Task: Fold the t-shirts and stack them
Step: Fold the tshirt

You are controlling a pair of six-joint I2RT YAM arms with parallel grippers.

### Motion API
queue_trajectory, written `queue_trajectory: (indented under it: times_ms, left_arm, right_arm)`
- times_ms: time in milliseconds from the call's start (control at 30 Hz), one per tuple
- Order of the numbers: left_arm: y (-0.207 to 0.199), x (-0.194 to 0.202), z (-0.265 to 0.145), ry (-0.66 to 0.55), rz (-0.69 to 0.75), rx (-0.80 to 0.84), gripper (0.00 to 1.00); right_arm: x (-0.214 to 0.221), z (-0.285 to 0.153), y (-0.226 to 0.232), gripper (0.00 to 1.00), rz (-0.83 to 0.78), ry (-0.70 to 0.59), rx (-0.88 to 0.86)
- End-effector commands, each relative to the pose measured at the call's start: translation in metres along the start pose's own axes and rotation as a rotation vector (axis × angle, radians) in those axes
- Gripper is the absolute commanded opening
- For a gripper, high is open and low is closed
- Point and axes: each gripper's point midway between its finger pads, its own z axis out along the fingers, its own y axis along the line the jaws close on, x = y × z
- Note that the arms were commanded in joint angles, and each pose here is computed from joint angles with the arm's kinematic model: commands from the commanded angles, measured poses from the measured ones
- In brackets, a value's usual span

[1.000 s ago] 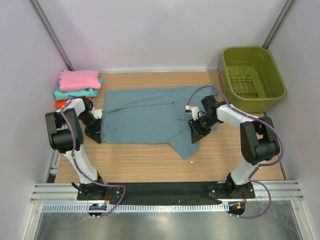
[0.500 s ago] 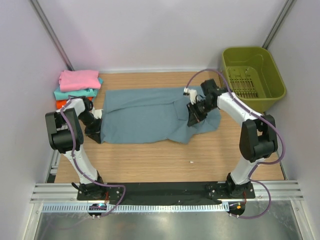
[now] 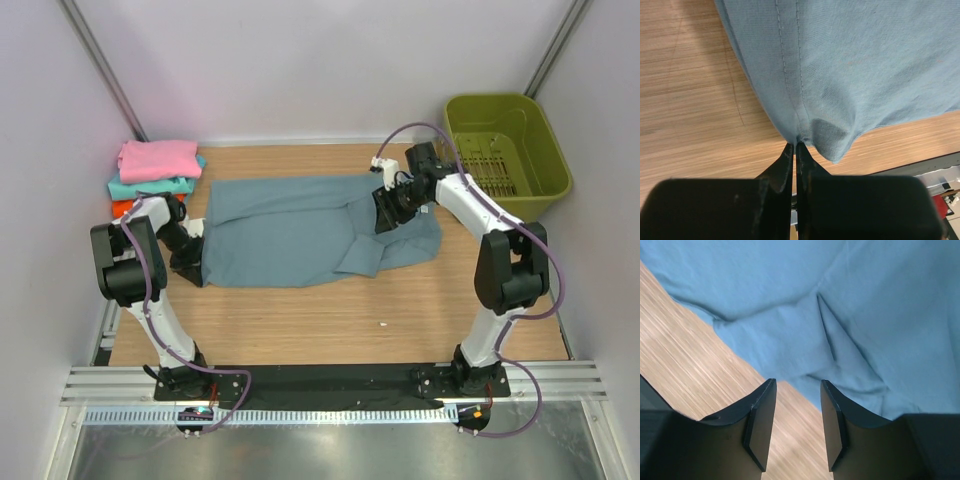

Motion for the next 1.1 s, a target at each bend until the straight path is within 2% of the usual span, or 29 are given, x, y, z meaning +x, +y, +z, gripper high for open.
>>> queue_trajectory:
  times_ms: [0,133,567,833,933,1067]
  left_arm:
    - [-0.006,-0.002,-0.013,-0.052,-0.007,0.018,0.00]
    - [-0.006,-0.002,-0.013,-0.051,-0.004,0.013,0.00]
    - [-0.006,0.006,-0.013,-0.041,0.000,0.006,0.00]
    - [-0.006,0.006,-0.013,-0.044,-0.005,0.007,0.00]
    - [-0.006,0.006,-0.013,-0.043,-0.008,0.005,0.00]
    - [-0.006,0.004,-0.015,-0.044,-0.008,0.007,0.00]
  right_arm:
    - [0.013,-0.023,-0.003,0.46,-0.060,0.015,0.063]
    - [0.039,-0.009,0.007,0.46,0.009,0.096,-0.021]
    - [0.049,0.032,-0.006,0.47,0.098,0.195,-0.117]
    - [0.049,0.040,-0.005,0.41,0.111,0.192,-0.148]
    - [0.049,0.043,-0.005,0.32,0.110,0.193,-0.159]
    - [0.048,0.045,-0.009,0.37,0.120,0.195,-0.146]
